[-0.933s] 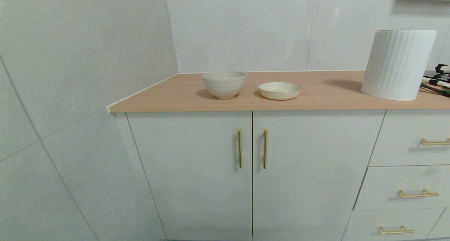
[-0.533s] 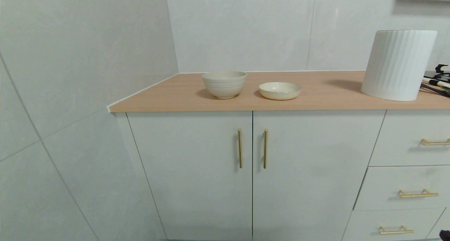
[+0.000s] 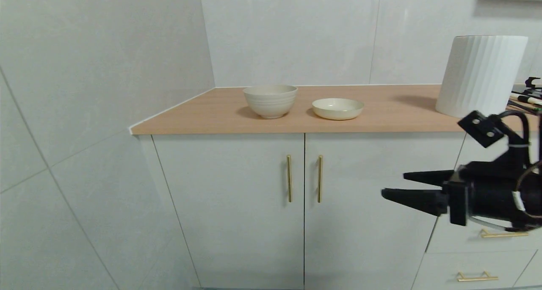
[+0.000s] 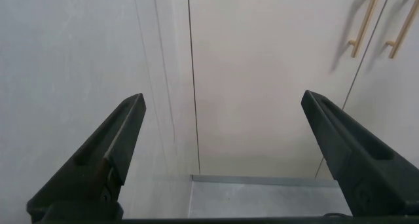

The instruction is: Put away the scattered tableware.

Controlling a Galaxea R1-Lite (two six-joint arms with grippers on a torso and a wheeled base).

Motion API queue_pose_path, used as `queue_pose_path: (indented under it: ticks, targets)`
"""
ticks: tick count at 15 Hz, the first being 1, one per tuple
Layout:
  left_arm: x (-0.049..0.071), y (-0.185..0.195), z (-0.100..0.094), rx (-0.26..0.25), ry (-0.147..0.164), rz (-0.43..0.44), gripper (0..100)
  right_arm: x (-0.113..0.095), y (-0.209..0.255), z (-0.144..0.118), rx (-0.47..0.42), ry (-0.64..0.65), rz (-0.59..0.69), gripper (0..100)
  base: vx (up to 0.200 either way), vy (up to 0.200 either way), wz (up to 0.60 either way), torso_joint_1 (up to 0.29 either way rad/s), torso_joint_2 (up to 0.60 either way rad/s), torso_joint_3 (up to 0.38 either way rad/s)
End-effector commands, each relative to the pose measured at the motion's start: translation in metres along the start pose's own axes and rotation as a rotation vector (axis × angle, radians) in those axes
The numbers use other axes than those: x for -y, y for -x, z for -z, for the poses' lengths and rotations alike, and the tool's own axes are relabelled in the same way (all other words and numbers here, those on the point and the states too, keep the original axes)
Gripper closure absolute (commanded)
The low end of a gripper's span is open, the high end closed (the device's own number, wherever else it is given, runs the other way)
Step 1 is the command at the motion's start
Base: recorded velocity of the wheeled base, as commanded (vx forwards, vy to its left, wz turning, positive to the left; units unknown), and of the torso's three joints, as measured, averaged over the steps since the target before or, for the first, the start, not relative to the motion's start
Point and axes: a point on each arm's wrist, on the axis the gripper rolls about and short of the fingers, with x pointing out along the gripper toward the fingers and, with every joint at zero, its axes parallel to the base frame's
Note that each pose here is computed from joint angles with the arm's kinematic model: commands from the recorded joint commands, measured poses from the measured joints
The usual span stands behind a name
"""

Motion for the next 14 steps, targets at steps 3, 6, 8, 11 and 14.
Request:
queue_pose_path:
  ticks: [3,6,8,11,14]
  targets:
    - [0.0,0.0,0.0,0.0,0.002,-0.001,0,0.02,-0.097,-0.006,-0.085,-0.121,-0.188,0,0.0,0.0,0.0,0.0,0.0,0.0]
    - [0.0,0.0,0.0,0.0,0.0,-0.001,0,0.028,-0.135,-0.001,-0.118,-0.137,-0.203,0,0.0,0.0,0.0,0.0,0.0,0.0]
    - [0.0,0.0,0.0,0.0,0.0,-0.001,0,0.037,-0.156,0.015,-0.14,-0.161,-0.198,0,0.0,0.0,0.0,0.0,0.0,0.0]
    - [0.0,0.0,0.0,0.0,0.0,-0.001,0,0.046,-0.173,0.026,-0.12,-0.155,-0.196,0,0.0,0.0,0.0,0.0,0.0,0.0]
    - [0.0,0.0,0.0,0.0,0.0,-0.001,0,0.049,-0.178,0.027,-0.096,-0.145,-0.18,0,0.0,0.0,0.0,0.0,0.0,0.0]
